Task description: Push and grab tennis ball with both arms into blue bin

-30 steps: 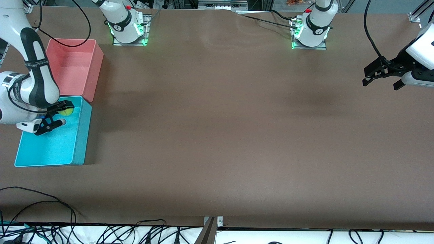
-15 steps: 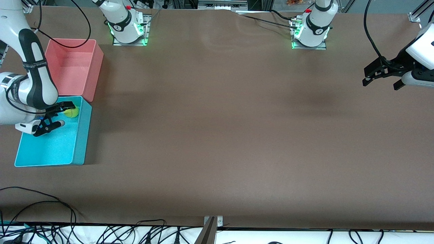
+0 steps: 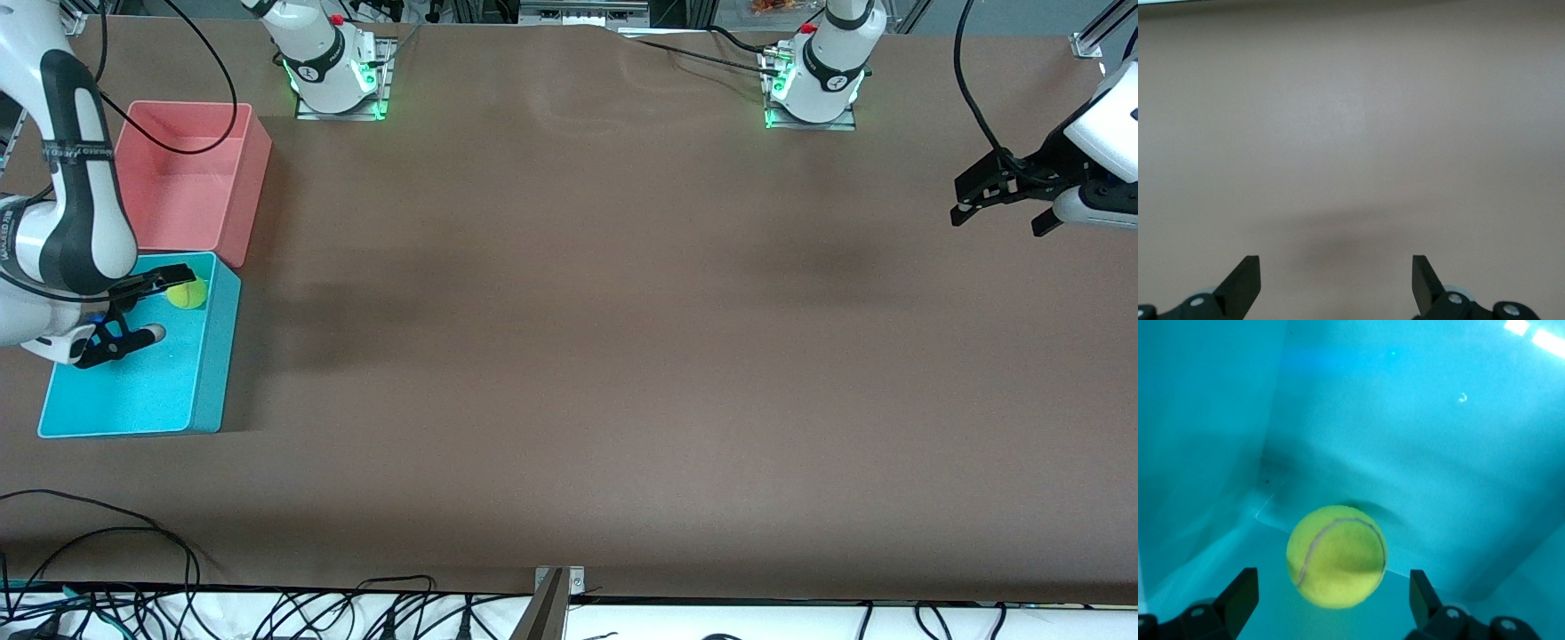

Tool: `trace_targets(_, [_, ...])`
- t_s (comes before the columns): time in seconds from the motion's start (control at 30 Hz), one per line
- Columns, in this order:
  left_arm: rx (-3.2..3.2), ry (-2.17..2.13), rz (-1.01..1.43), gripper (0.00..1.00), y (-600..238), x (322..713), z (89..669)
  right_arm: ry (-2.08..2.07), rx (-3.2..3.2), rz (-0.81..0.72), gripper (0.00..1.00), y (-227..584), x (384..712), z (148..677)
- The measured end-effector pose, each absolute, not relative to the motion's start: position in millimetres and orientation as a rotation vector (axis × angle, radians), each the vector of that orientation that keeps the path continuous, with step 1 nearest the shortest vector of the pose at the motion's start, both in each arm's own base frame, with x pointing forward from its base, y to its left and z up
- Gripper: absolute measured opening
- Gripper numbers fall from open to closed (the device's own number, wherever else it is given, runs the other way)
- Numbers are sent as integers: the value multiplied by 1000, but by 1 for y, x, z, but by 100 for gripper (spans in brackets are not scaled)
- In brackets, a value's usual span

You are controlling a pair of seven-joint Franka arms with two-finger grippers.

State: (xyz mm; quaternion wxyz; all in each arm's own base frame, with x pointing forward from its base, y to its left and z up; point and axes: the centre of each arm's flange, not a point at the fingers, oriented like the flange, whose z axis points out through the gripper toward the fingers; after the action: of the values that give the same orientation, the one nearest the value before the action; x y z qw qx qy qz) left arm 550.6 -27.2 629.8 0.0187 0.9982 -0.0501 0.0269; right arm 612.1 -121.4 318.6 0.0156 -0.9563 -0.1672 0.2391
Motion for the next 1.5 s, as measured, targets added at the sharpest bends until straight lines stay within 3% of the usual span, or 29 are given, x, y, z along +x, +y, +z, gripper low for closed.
trace_targets(0.43, [3099,-154,84,100,-27,551,630,-371,-3129,782,100,9,624,367])
trace_targets(0.87, [3100,-147,84,100,-24,551,630,-398,-3180,738,100,25,629,375])
trace_targets(1.13, [3100,-146,84,100,-24,551,630,-373,-3224,610,100,44,617,433])
trace_targets(1.5, [3100,-146,84,100,-24,551,630,-204,-3185,266,100,46,563,545])
